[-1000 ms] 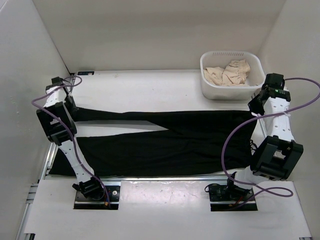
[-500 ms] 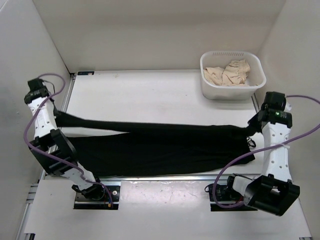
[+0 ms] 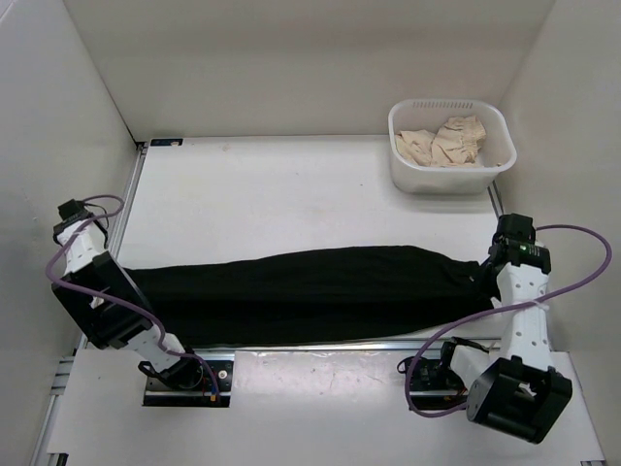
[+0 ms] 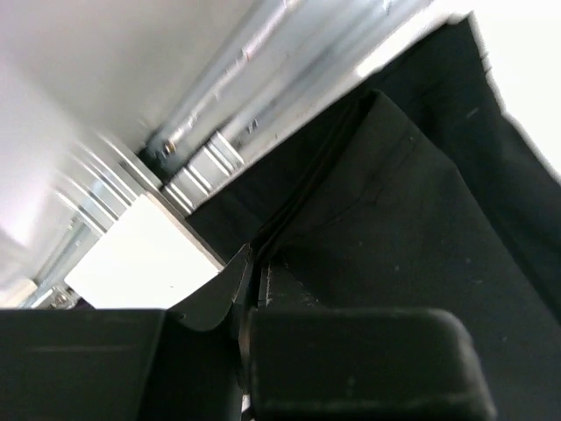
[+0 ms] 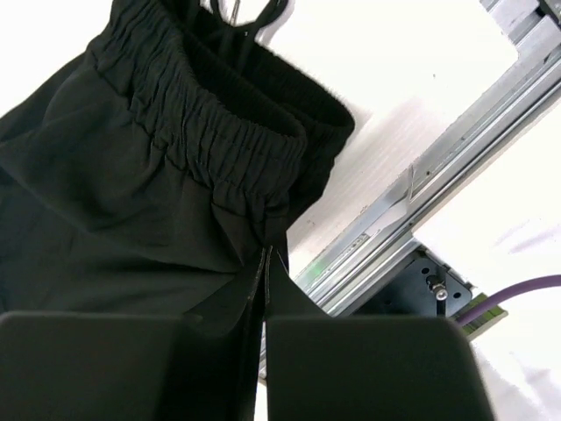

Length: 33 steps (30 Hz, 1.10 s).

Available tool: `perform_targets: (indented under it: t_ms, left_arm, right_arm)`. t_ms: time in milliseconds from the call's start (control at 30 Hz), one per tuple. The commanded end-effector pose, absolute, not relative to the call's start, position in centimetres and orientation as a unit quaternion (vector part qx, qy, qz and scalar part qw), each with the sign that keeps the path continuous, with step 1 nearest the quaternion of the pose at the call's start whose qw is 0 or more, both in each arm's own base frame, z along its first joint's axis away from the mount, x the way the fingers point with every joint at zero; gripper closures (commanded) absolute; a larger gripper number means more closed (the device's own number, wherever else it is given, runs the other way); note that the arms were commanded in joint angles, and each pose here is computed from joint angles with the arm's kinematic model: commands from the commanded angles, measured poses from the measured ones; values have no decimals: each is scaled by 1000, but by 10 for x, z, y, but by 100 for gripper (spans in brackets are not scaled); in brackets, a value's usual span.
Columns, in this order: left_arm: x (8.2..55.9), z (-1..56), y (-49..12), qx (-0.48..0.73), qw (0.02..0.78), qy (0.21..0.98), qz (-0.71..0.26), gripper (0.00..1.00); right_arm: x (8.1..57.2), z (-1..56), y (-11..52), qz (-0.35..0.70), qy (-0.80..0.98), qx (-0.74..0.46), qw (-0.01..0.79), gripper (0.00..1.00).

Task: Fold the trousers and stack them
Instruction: Fold the trousers

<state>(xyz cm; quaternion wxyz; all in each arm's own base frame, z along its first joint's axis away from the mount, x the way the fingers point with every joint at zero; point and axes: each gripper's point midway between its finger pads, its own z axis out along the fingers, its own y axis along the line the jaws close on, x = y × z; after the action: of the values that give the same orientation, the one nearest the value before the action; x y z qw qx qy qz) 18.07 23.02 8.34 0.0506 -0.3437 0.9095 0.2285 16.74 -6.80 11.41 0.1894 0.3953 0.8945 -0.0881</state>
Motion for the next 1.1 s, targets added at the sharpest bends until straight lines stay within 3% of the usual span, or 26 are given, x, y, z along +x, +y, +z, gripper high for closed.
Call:
perform_targets:
  t_ms: [0, 233, 533, 767, 900, 933, 967, 1000, 1067]
  left_arm:
    - [202, 130, 260, -359, 131, 879, 284, 86]
    - [177, 130, 258, -375, 119, 869, 299, 86]
    - [105, 64, 224, -376, 2, 877, 298, 86]
    - [96, 54, 229, -380, -25, 872, 307, 81]
    - [93, 56, 230, -384, -27, 869, 311, 62]
    - [91, 56, 226, -383, -31, 872, 304, 51]
    - [91, 61, 227, -383, -29, 872, 304, 29]
    - [89, 65, 224, -388, -25, 871, 300, 21]
    - [94, 80, 227, -396, -6, 871, 291, 19]
  right_arm:
    - [181, 125, -84, -114, 890, 388, 209, 100]
    - [156, 117, -69, -98, 889, 400, 198, 100]
    - [134, 115, -73, -126, 872, 438, 180, 100]
    - [131, 114, -71, -123, 866, 450, 180, 99]
    - [127, 112, -71, -127, 856, 468, 180, 89]
    - [124, 112, -73, -134, 855, 468, 177, 86]
    - [125, 117, -75, -138, 849, 475, 188, 81]
    - [122, 117, -77, -146, 846, 479, 185, 60]
    - [123, 122, -81, -155, 841, 480, 196, 53]
